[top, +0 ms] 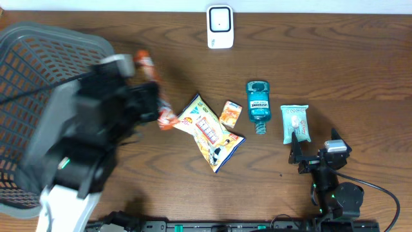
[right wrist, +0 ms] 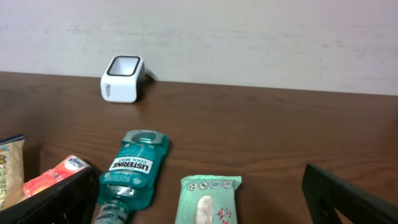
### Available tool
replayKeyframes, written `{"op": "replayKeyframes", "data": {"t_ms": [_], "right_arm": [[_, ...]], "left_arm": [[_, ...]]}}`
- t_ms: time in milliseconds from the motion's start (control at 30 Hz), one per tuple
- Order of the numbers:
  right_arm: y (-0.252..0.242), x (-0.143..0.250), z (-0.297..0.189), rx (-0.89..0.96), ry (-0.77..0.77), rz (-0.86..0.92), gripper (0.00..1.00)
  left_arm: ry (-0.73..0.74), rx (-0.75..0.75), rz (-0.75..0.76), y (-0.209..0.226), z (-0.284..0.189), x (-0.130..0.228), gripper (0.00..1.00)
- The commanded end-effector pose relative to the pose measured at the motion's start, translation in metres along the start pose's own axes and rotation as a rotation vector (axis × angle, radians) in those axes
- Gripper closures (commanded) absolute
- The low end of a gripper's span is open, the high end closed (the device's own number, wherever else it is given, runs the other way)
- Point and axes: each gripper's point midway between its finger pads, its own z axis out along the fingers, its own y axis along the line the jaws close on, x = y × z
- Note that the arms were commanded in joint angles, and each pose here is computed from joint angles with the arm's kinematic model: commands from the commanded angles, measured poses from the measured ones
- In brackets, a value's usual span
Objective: Scan the item barcode
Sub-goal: 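Carry the red Top bar out and drop it between bottle and wipes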
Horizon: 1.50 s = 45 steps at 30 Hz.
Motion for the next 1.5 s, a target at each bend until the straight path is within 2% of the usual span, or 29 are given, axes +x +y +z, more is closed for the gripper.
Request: {"op": "replayKeyframes", "data": {"t_ms": [0,200,300,667,933,967,1000,1033,1100,1233,1367,1467], "right_arm": [[0.003,0.0,0.0,-0.011,-0.001,0.009,0.01],[0.003,0.0,0.0,-0.011,-0.001,0.009,0.01],[0.003,0.0,0.0,-0.012,-0.001,0.009,0.01],[0.003,0.0,0.0,-0.011,-0.001,0.009,0.01],[0.003,0.0,0.0,-0.011,-0.001,0.009,0.01],[0.003,0.0,0.0,-0.011,-0.001,0.009,0.01],[0.003,0.0,0.0,-0.011,-0.001,0.009,0.01],[0.003,0.0,0.0,-0.011,-0.001,0.009,0.01],[0.003,0.0,0.0,-0.011,-0.001,0.009,0.01],[0.003,0.0,0.0,-0.011,-0.001,0.009,0.01],[0.003,0.0,0.0,-0.011,-0.001,0.009,0.01],[0.003,0.0,0.0,-0.011,-0.001,0.009,0.01]], "left_arm": [[0.172,0.03,0.162,-0.021,0.052,0.042,0.93],[0.217,0.118,0.214,-0.061,0.142,0.07,0.93],[0.251,0.193,0.215,-0.09,0.184,0.102,0.93],[0.299,0.387,0.363,-0.16,0.233,0.202,0.93],[0.359,0.369,0.382,-0.15,0.262,0.248,0.92],[0.366,0.362,0.38,-0.148,0.264,0.251,0.91],[0.373,0.357,0.381,-0.145,0.266,0.254,0.83],[0.38,0.351,0.374,-0.143,0.267,0.256,0.61],[0.382,0.354,0.372,-0.144,0.266,0.256,0.44],[0.347,0.36,0.438,-0.151,0.251,0.239,0.41],[0.235,0.153,0.46,-0.126,0.238,0.199,0.4],[0.15,0.027,0.525,-0.108,0.219,0.165,0.33]]}}
